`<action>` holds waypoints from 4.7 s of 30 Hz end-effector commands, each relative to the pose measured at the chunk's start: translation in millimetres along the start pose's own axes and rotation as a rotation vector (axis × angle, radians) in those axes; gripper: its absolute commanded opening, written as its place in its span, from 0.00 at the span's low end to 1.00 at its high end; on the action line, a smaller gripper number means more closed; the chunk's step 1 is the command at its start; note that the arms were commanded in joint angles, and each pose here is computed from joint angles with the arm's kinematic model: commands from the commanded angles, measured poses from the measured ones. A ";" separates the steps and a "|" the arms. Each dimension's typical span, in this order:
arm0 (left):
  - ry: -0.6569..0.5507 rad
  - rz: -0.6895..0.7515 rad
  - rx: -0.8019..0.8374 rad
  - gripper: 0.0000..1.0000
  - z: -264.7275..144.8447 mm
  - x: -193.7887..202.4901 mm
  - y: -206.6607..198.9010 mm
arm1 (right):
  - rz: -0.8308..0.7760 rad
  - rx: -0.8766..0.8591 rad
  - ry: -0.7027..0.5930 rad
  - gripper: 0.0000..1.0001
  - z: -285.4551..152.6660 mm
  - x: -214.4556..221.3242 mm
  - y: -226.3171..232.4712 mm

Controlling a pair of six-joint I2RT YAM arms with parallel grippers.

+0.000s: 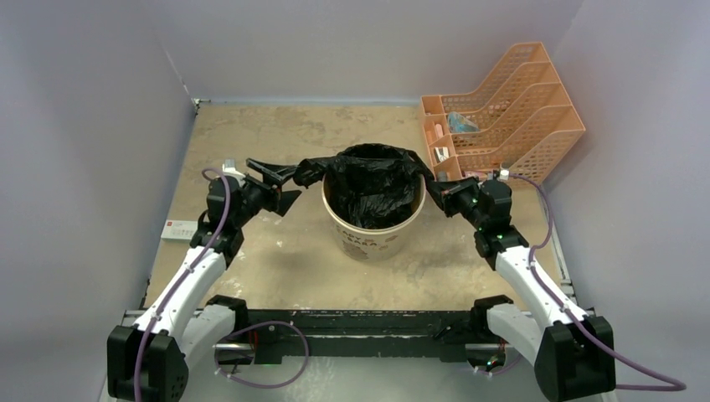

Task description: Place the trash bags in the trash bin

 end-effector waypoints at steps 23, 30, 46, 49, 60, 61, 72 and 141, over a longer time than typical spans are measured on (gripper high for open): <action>0.336 -0.211 0.090 0.75 10.7 10.6 -17.1 | -0.222 -0.033 -0.091 0.00 -21.1 -7.4 27.3; 0.316 -0.142 0.117 0.36 10.2 10.5 -18.4 | -0.240 -0.021 -0.086 0.00 -18.5 -7.3 22.4; 0.398 0.223 0.018 0.00 19.9 11.0 49.8 | -0.214 0.100 -0.033 0.00 -5.6 -1.9 -21.9; 0.434 0.267 0.019 0.00 21.7 11.1 58.4 | -0.248 0.116 -0.064 0.00 -8.2 -5.1 -17.0; 0.542 0.370 0.057 0.00 34.3 8.2 58.6 | -0.427 0.167 -0.419 0.50 -47.7 -36.6 42.6; 0.544 0.376 0.063 0.00 34.2 8.2 57.3 | -0.446 0.162 -0.444 0.55 -52.5 -38.7 49.7; 0.531 0.453 0.059 0.02 30.5 7.0 41.0 | -0.783 -0.182 -0.419 0.70 -105.2 -27.9 117.3; 0.457 0.582 0.067 0.11 18.4 5.1 0.8 | -1.267 -0.631 0.898 0.00 -66.7 106.5 61.1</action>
Point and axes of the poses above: each gripper's point midway between its finger pads, its own z axis out along the fingers, its own y axis along the line the jaws close on, x = y × z, the point moved 10 cm from there along -z, back along the fingers, and after that the axes turned 3 degrees about -z, right-handed, at the moved point
